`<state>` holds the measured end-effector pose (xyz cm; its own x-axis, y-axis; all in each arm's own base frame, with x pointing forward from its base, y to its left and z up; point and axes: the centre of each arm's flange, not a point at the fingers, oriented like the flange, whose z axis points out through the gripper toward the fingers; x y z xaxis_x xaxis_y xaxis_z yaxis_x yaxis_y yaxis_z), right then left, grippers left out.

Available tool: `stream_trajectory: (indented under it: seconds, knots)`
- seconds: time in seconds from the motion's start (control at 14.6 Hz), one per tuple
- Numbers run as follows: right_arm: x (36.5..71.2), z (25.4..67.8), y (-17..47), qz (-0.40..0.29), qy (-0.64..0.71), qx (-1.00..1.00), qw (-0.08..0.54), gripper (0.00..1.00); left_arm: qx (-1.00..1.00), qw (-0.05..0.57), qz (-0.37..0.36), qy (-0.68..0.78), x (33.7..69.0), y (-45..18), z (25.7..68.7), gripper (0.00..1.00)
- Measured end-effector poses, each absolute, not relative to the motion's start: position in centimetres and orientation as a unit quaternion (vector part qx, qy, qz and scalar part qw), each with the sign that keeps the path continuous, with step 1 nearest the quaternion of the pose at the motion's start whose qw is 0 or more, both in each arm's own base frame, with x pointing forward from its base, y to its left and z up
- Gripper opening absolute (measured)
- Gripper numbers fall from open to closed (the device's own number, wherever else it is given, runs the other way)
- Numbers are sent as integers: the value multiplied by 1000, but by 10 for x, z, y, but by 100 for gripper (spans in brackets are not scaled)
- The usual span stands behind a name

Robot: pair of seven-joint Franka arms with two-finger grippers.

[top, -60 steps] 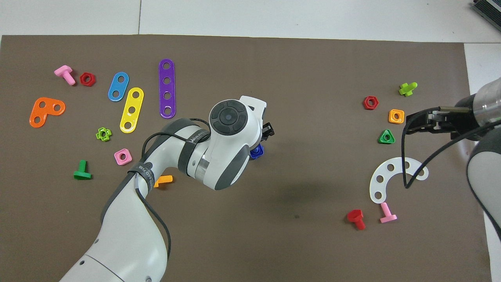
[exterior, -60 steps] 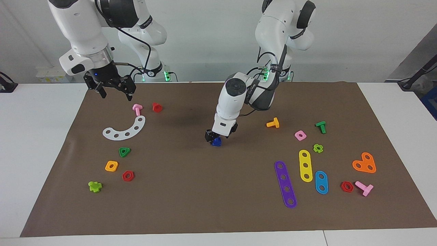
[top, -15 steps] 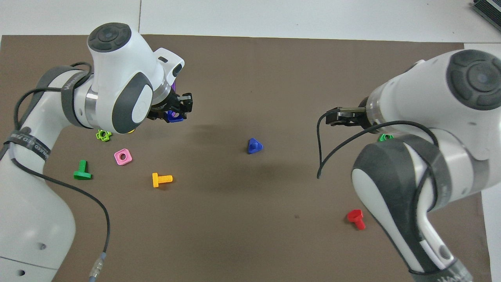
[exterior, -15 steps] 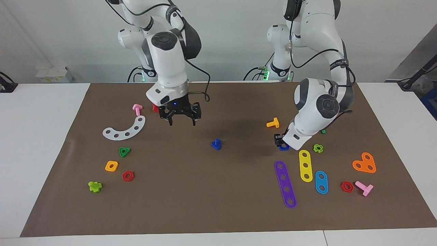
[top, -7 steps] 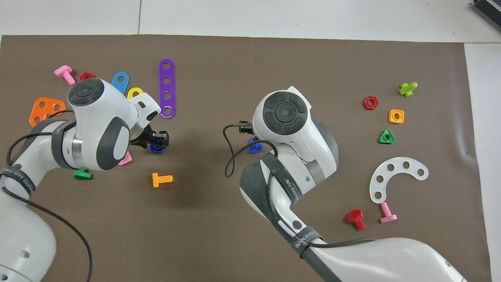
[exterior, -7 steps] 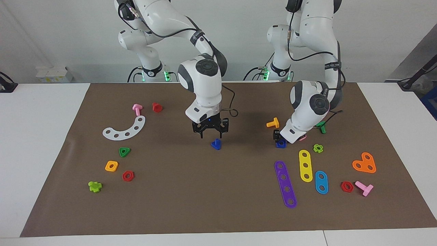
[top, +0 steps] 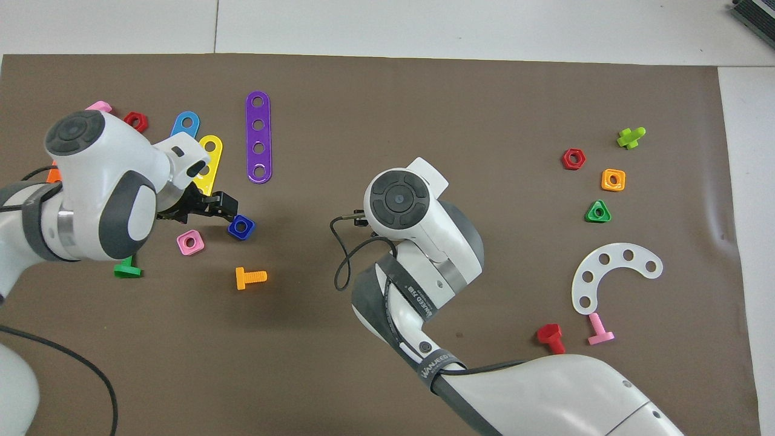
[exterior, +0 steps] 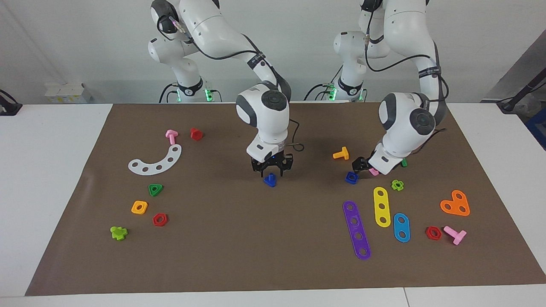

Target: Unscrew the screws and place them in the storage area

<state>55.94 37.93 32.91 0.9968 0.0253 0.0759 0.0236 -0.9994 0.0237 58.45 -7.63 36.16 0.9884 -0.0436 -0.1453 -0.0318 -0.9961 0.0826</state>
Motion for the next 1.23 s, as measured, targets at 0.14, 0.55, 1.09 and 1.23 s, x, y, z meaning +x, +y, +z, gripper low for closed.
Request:
stream_trajectory:
  seconds: [0.14, 0.55, 1.09, 1.23]
  knots:
    - [557, 323, 378, 37, 13, 999, 12, 63, 996, 45, -74, -19, 582, -38, 378, 100]
    - [557, 321, 378, 42, 13, 999, 8, 39, 998, 8, -56, -17, 563, 34, 449, 100]
    - [562, 363, 342, 63, -12, 998, 1, 19, 999, -14, 13, -31, 515, 24, 587, 100]
    - [560, 386, 302, 69, -38, 997, 1, 19, 999, -15, 24, -34, 511, 20, 609, 100]
